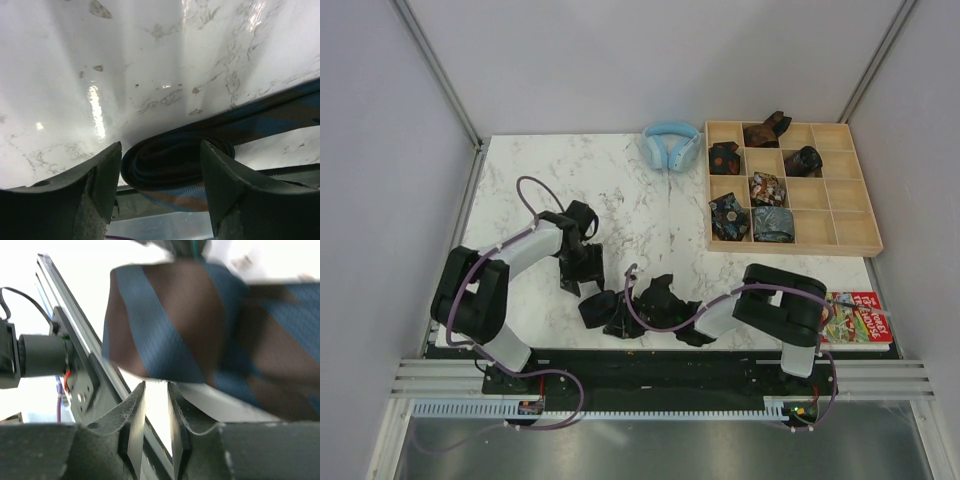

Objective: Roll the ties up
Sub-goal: Roll the tie at the center of the board.

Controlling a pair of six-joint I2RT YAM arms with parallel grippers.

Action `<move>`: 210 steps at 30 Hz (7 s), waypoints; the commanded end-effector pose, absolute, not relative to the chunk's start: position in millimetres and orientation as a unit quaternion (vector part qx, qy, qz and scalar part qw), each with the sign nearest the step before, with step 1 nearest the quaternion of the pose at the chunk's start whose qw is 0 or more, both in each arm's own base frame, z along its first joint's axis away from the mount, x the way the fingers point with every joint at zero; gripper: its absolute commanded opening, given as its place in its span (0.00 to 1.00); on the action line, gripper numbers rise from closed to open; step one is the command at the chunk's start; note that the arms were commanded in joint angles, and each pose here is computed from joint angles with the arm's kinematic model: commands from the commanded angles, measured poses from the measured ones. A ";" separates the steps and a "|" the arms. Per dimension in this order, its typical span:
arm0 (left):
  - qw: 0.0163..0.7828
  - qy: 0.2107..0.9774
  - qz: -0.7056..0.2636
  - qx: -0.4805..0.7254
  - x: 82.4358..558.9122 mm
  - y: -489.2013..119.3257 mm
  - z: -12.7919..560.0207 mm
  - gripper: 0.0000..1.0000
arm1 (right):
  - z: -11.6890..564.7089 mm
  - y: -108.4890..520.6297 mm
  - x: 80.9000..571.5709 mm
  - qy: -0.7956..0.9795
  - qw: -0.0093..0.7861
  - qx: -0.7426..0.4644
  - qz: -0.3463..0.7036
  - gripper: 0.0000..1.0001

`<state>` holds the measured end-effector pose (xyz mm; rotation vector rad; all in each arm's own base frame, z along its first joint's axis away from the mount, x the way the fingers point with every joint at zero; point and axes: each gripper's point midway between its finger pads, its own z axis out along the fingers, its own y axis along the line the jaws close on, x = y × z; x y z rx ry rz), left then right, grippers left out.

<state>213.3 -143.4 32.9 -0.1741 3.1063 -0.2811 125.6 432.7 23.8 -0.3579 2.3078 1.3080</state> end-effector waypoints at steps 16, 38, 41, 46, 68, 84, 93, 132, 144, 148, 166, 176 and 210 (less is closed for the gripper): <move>0.249 0.938 -0.131 -0.201 209.2 -99.1 121.7 0.87 | 137.1 396.6 154.6 0.868 0.246 -0.156 0.402 0.35; 0.228 0.928 -0.189 -0.225 179.9 -112.5 105.7 0.82 | 61.2 418.3 196.3 0.900 0.170 -0.153 0.371 0.24; 0.228 0.929 -0.191 -0.220 179.9 -116.3 101.9 0.81 | 50.2 409.8 195.2 0.906 0.161 -0.149 0.362 0.24; 0.221 0.933 -0.191 -0.208 176.5 -124.4 87.4 0.76 | 43.0 405.9 195.1 0.904 0.162 -0.146 0.367 0.23; 0.235 0.924 -0.220 -0.205 174.7 -142.9 33.4 0.70 | 16.7 397.9 192.7 0.911 0.139 -0.135 0.365 0.22; 0.228 0.929 -0.204 -0.207 175.4 -146.1 9.2 0.40 | -5.4 388.1 184.7 0.916 0.120 -0.122 0.364 0.22; 0.250 0.938 -0.164 -0.176 188.4 -143.7 66.1 0.26 | 9.1 395.5 189.2 0.912 0.125 -0.126 0.369 0.22; 0.106 0.985 0.124 0.051 178.5 -188.1 78.0 0.15 | 32.9 363.8 171.7 0.933 0.128 -0.123 0.313 0.27; 0.115 0.961 0.240 0.081 186.5 -198.4 82.9 0.14 | 34.1 294.7 173.8 0.953 0.149 -0.037 0.262 0.31; 0.126 0.959 0.242 0.079 190.0 -196.4 86.3 0.12 | 41.1 293.0 171.5 0.949 0.155 -0.040 0.272 0.32; 0.138 0.979 0.106 0.103 198.1 -176.2 115.6 0.07 | 44.8 323.3 183.7 0.943 0.141 -0.074 0.294 0.50; 0.141 0.965 0.193 0.103 193.3 -130.5 120.6 0.05 | 28.7 318.7 202.6 0.953 0.135 -0.044 0.269 0.53; 0.132 0.921 0.337 0.146 176.1 -138.3 68.2 0.07 | 40.0 237.4 229.5 0.948 0.174 0.078 0.257 0.53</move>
